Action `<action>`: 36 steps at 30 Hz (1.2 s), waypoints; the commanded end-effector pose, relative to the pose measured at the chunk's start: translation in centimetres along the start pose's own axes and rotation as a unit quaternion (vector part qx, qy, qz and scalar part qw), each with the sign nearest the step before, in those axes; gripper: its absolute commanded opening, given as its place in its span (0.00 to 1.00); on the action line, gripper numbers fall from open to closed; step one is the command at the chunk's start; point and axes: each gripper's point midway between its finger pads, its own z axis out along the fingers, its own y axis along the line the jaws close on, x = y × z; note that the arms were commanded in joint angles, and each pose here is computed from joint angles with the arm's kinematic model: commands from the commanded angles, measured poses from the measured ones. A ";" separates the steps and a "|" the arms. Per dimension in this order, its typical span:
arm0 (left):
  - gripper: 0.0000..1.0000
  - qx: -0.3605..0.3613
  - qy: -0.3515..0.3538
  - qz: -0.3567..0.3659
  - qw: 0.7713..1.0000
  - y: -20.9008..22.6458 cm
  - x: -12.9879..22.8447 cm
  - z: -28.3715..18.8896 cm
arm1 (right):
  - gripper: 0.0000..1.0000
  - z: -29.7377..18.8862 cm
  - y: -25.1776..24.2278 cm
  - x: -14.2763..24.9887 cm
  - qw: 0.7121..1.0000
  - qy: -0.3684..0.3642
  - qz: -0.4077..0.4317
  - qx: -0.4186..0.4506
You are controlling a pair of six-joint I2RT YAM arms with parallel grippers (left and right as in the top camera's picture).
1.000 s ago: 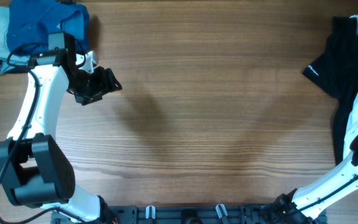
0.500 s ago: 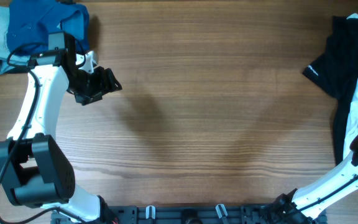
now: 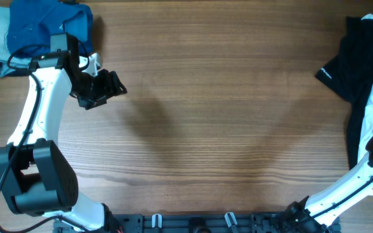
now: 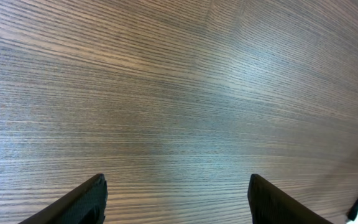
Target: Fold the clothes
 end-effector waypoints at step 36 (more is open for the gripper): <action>0.82 0.022 -0.141 -0.040 0.989 0.0 -5.4 -10.5 | 0.10 -27.4 40.7 19.2 0.837 0.168 -0.347 -0.388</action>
